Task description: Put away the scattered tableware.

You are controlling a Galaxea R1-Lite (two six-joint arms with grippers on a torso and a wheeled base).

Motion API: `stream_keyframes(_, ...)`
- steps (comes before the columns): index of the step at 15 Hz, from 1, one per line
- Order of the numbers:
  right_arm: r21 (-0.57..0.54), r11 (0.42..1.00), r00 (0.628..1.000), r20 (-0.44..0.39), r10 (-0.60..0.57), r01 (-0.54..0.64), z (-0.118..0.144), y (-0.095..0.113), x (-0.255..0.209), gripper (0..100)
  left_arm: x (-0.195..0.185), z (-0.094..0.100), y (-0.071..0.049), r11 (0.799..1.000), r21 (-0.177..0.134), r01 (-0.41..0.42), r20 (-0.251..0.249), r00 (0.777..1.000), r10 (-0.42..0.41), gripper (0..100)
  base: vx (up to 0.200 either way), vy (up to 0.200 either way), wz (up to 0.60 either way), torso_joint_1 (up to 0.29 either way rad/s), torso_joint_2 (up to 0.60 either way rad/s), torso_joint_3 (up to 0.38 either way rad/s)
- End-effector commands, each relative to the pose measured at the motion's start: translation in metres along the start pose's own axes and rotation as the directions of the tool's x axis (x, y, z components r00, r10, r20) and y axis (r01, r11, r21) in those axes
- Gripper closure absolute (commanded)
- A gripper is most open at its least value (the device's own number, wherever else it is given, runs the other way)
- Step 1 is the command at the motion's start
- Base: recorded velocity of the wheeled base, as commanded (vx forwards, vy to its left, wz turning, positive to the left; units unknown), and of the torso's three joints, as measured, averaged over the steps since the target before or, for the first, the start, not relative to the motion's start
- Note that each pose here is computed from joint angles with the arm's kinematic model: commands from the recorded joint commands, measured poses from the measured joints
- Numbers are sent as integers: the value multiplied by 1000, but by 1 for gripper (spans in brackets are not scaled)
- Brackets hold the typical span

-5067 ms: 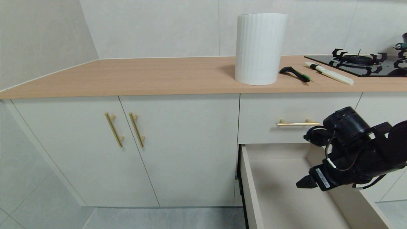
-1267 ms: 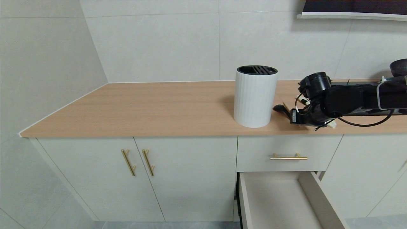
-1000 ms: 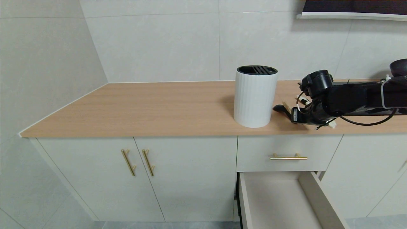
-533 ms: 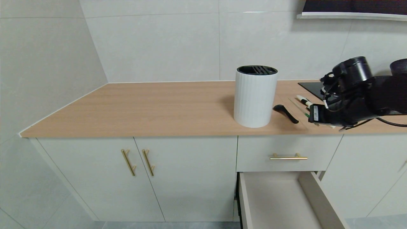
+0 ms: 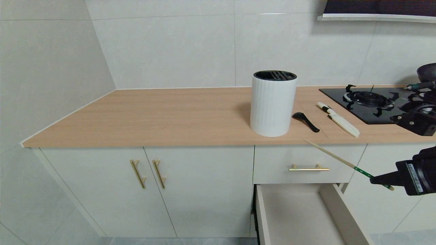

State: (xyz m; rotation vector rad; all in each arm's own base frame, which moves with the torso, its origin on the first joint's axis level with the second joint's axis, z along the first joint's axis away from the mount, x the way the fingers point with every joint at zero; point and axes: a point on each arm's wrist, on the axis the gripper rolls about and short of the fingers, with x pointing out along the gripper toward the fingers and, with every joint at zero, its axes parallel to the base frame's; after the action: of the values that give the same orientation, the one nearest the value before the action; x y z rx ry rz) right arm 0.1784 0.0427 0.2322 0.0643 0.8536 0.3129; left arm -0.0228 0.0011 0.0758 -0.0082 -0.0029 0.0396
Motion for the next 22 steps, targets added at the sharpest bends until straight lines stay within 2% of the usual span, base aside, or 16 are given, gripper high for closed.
stream_keyframes(1,-25,999,999,30,23,-22,-7,2,-14,100,0,0,0,1000,-1,0,0,1000,0,0,0,0,0,0,0,0)
stream_keyframes(11,-69,995,984,-172,53,-65,-13,8,38,100,0,0,0,1000,-1,0,0,1000,0,0,0,0,0,-4,8,6)
stream_keyframes(14,-80,994,985,-163,58,-72,-15,9,43,100,0,0,0,1000,-1,0,0,1000,0,0,0,0,0,-139,354,206)
stream_keyframes(22,-74,995,978,-200,54,-70,-16,8,56,100,0,0,0,1000,-1,0,0,1000,0,0,0,0,0,-175,461,279)
